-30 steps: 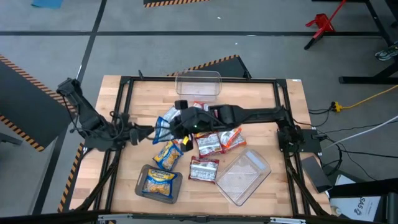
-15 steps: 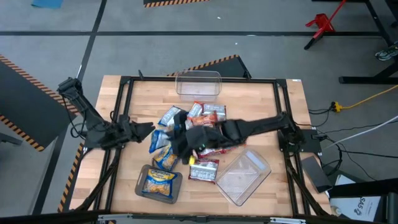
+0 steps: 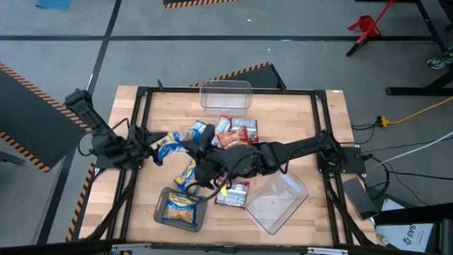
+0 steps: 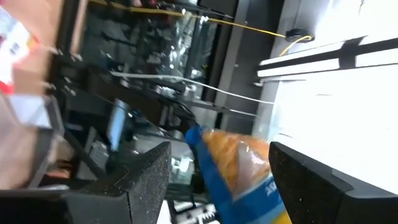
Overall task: Sort Maruchan noodles
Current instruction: Put the blue noodle pack into the black bin
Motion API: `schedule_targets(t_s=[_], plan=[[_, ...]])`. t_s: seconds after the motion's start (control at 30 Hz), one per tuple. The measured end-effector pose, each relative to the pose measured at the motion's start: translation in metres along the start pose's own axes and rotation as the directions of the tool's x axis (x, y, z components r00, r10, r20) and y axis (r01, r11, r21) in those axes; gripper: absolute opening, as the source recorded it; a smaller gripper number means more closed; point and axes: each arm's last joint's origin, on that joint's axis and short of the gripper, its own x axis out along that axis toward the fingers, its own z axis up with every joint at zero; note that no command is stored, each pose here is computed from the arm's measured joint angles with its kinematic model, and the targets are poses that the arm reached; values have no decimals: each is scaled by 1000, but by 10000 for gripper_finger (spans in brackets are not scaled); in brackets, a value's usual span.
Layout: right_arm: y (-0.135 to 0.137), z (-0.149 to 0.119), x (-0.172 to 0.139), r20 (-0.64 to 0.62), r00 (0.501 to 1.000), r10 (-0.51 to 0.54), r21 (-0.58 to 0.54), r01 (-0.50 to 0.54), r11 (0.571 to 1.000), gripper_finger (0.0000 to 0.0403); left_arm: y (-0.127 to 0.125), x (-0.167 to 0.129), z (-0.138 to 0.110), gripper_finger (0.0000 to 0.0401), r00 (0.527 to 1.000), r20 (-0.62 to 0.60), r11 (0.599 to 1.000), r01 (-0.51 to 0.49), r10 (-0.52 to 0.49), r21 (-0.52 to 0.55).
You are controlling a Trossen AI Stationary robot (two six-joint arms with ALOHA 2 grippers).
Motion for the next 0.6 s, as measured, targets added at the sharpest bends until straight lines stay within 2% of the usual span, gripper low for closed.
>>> schedule_targets(t_s=[0.13,0.23,0.37,0.6], plan=[[-3,-2,2,9,1000,-12,-31,12,999,2,-5,2,1,263,999,-17,995,42,-44,-86],[-5,-5,5,16,1000,-15,-37,15,999,2,-8,5,2,263,998,-22,994,62,-64,-90],[-6,-10,10,8,1000,-18,-52,19,998,2,-9,10,-1,263,992,-87,993,82,-89,-87],[-12,-21,19,43,999,-10,-35,12,999,2,-18,19,-6,263,987,-97,988,118,-128,-100]])
